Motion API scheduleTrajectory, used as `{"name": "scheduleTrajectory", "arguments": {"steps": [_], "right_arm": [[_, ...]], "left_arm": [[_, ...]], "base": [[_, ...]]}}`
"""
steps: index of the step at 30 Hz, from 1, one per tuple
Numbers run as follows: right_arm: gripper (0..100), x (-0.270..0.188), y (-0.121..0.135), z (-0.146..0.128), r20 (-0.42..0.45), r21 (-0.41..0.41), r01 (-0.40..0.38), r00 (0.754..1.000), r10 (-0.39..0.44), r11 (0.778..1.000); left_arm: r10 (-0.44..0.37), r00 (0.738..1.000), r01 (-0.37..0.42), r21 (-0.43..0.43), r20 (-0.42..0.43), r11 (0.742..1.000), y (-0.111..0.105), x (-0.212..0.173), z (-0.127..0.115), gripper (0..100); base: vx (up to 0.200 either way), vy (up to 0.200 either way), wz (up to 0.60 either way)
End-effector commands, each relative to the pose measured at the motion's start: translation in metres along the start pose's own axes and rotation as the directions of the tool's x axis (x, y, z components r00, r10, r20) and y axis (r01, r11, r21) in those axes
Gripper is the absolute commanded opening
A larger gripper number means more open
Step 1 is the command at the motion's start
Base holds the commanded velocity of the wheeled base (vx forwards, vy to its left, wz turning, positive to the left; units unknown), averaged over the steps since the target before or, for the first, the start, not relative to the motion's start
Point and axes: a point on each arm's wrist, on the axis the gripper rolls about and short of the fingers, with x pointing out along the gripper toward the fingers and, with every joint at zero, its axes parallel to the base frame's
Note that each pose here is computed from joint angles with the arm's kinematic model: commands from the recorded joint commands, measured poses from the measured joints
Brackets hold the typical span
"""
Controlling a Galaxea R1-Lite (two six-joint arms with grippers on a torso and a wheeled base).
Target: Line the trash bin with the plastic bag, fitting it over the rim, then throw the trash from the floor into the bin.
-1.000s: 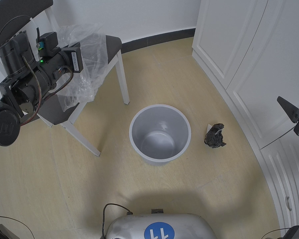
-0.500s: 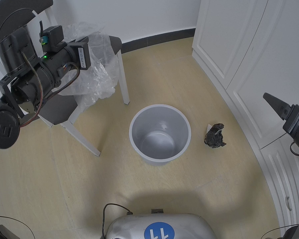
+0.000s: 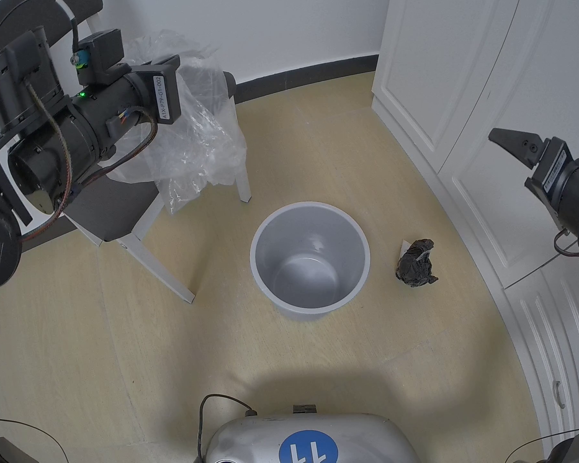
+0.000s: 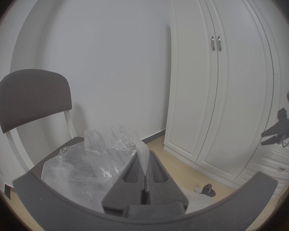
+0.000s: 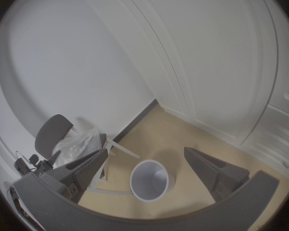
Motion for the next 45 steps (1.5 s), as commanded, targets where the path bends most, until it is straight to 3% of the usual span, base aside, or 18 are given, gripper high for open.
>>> {"name": "scheduleTrajectory", "arguments": {"steps": [1, 8, 10, 13, 17, 23, 35, 42, 45], "right_arm": [[100, 0.024, 0.008, -0.008, -0.065, 0.040, 0.058, 0.996, -0.055, 0.998], [100, 0.032, 0.009, -0.021, -0.107, 0.039, 0.059, 0.993, -0.054, 0.998], [100, 0.027, 0.008, -0.025, -0.171, 0.060, -0.010, 0.985, 0.020, 0.998], [100, 0.023, 0.008, -0.023, -0.201, 0.091, -0.054, 0.977, 0.072, 0.994], [100, 0.023, 0.008, -0.024, -0.209, 0.100, -0.057, 0.975, 0.077, 0.993], [100, 0.021, 0.004, -0.032, -0.263, 0.096, -0.078, 0.960, 0.101, 0.992], [100, 0.017, 0.006, -0.062, -0.394, 0.081, -0.134, 0.906, 0.155, 0.988], [100, 0.031, 0.012, -0.105, -0.479, 0.083, -0.194, 0.853, 0.209, 0.978], [100, 0.047, 0.014, -0.126, -0.476, 0.083, -0.198, 0.853, 0.213, 0.977]], "left_arm": [[-0.033, 0.999, 0.033, -0.012, 0.020, 0.999, -0.008, -0.009, 0.010, 0], [-0.074, 0.997, 0.074, -0.022, 0.031, 0.997, -0.018, -0.015, 0.015, 0], [-0.087, 0.996, 0.088, -0.025, 0.030, 0.996, -0.021, -0.017, 0.016, 0], [-0.109, 0.993, 0.110, -0.031, 0.035, 0.993, -0.025, -0.022, 0.021, 0], [-0.123, 0.992, 0.124, -0.034, 0.032, 0.992, -0.028, -0.025, 0.024, 0], [-0.137, 0.990, 0.136, 0.026, 0.041, 0.990, -0.032, -0.026, 0.027, 0], [-0.160, 0.985, 0.160, 0.010, 0.067, 0.987, -0.035, -0.036, 0.036, 0], [-0.161, 0.984, 0.162, -0.003, 0.078, 0.987, -0.042, -0.043, 0.041, 0], [-0.165, 0.983, 0.166, -0.007, 0.085, 0.986, -0.041, -0.048, 0.045, 0]], "base": [[0.000, 0.000, 0.00], [0.000, 0.000, 0.00], [0.000, 0.000, 0.00], [0.000, 0.000, 0.00], [0.000, 0.000, 0.00], [0.000, 0.000, 0.00], [0.000, 0.000, 0.00], [0.000, 0.000, 0.00], [0.000, 0.000, 0.00]]}}
